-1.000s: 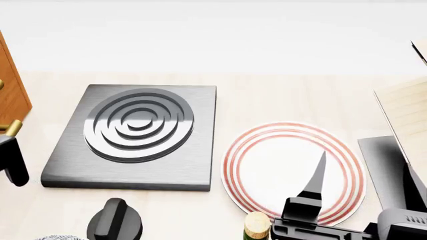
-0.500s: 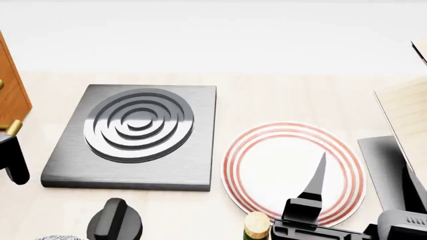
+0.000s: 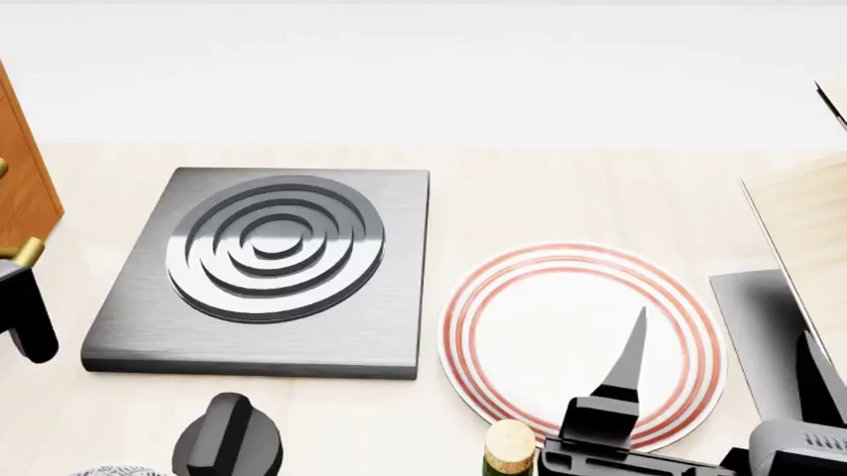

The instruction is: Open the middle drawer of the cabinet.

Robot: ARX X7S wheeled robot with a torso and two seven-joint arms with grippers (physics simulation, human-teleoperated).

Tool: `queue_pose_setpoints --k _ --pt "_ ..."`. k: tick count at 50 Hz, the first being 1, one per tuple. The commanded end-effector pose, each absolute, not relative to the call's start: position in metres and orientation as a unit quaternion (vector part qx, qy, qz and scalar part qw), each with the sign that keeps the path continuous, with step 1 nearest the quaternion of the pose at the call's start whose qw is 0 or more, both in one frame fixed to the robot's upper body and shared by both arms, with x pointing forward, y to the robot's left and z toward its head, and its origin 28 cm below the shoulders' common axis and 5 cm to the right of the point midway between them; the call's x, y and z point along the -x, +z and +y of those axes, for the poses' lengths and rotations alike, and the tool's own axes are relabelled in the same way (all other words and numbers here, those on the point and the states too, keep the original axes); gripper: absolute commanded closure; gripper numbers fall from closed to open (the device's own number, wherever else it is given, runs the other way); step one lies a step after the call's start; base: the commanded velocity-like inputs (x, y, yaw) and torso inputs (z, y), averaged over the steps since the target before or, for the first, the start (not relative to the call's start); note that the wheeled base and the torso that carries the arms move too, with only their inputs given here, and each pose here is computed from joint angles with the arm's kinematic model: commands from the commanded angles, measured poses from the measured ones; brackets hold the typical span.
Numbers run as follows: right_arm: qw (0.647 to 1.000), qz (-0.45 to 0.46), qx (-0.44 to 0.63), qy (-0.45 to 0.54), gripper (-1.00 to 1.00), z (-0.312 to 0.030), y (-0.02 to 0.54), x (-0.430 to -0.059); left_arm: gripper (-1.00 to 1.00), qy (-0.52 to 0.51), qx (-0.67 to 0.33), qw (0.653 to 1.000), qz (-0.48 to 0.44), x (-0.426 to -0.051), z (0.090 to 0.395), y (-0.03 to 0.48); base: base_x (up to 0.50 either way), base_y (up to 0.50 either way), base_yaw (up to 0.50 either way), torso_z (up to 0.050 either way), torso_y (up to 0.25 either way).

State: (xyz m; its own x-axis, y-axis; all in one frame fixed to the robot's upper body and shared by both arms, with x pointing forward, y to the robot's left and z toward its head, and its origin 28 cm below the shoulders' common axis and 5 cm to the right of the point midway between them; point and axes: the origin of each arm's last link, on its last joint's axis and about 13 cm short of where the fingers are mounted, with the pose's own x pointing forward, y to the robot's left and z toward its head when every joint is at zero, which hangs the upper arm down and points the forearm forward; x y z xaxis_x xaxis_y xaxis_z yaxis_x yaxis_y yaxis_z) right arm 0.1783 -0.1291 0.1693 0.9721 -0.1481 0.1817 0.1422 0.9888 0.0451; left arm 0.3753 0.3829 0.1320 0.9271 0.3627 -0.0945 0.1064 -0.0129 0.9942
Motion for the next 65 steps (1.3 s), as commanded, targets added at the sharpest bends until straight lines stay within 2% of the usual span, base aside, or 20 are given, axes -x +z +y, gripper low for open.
queue_pose_setpoints --k 1,65 --pt "0.993 -0.092 -0.017 -0.073 -1.00 -0.129 0.168 -0.178 1.00 0.086 -0.709 0.686 0.142 -0.381 0.373 0.134 0.00 0.00 0.00 0.000 0.000" --pt "0.993 -0.089 -0.022 -0.072 -1.00 -0.130 0.164 -0.179 1.00 0.020 -0.700 0.714 0.015 -0.402 0.318 0.152 0.01 0.00 -0.01 0.000 0.001"
